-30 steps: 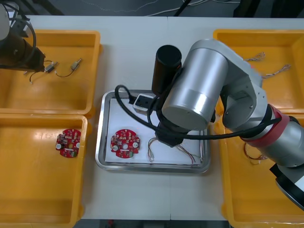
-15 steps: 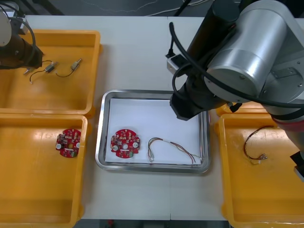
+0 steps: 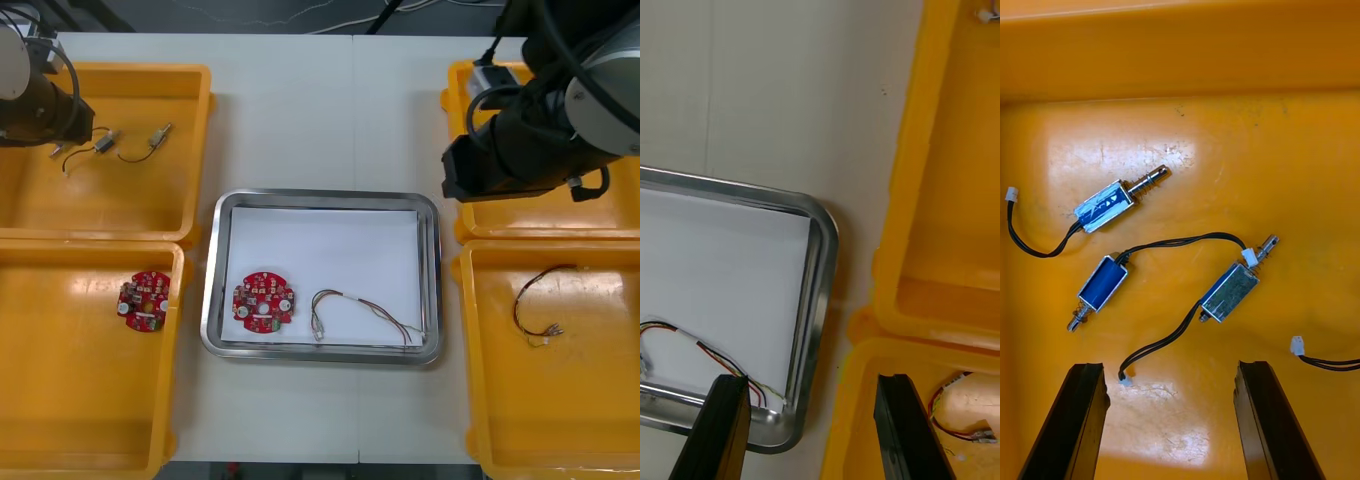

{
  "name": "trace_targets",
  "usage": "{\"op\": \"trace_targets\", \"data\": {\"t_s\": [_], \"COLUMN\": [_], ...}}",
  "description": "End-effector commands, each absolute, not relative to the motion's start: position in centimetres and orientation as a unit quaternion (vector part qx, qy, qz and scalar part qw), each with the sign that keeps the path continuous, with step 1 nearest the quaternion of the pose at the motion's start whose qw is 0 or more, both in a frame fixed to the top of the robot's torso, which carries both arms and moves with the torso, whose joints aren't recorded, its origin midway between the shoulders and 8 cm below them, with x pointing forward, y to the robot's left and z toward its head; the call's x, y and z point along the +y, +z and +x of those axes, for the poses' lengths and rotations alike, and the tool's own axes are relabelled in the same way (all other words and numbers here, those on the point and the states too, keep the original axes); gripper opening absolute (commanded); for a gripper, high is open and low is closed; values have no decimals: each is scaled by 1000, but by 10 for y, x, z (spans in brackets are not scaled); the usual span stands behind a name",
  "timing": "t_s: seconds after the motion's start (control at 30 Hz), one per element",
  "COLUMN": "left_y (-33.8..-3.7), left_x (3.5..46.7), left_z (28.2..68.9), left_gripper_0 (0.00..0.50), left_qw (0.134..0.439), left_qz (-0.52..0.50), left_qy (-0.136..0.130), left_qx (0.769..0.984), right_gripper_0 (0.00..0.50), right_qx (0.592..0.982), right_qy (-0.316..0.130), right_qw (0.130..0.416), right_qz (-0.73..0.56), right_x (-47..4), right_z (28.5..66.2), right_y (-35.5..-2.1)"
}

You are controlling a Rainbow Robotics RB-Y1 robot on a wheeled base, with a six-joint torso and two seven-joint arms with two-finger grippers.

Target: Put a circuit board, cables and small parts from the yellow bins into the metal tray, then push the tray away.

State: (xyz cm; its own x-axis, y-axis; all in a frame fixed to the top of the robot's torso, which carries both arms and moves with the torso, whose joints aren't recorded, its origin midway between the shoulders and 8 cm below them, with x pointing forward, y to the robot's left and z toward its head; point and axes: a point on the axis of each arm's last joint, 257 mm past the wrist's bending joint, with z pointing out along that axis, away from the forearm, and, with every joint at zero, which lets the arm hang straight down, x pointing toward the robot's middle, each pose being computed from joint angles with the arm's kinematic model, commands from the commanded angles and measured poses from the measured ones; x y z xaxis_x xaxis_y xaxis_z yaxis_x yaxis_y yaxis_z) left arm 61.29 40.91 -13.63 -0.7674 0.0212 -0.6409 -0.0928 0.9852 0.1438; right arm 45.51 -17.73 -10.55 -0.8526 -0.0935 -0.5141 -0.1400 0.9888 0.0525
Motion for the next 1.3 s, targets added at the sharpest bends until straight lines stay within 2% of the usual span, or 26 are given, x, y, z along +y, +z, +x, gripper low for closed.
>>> {"op": "trace_targets", "data": {"t_s": [0.03, 0.4, 0.7, 0.97, 1.13, 1.3], "left_y": [-97, -86, -83, -96, -107, -110], "left_x": [391, 399, 403, 407, 409, 424], "left_z": [633, 652, 653, 652, 650, 645], "left_gripper_0": [500, 500, 500, 500, 500, 500], "left_qw": [370, 387, 385, 377, 375, 368], "left_qz": [55, 91, 137, 177, 195, 190], "left_qy": [106, 100, 121, 130, 133, 141], "left_qx": [921, 912, 905, 900, 896, 899], "right_gripper_0": [481, 481, 482, 487, 488, 488], "right_qx": [954, 941, 943, 945, 941, 935], "right_qy": [43, -9, -53, -52, -37, -47], "right_qw": [296, 318, 300, 292, 304, 322], "right_qz": [-8, 112, 137, 134, 141, 141], "right_x": [-225, -313, -368, -380, -380, -384], "right_z": [461, 488, 495, 506, 528, 550], "right_y": [-81, -74, -81, -75, -66, -64]}}
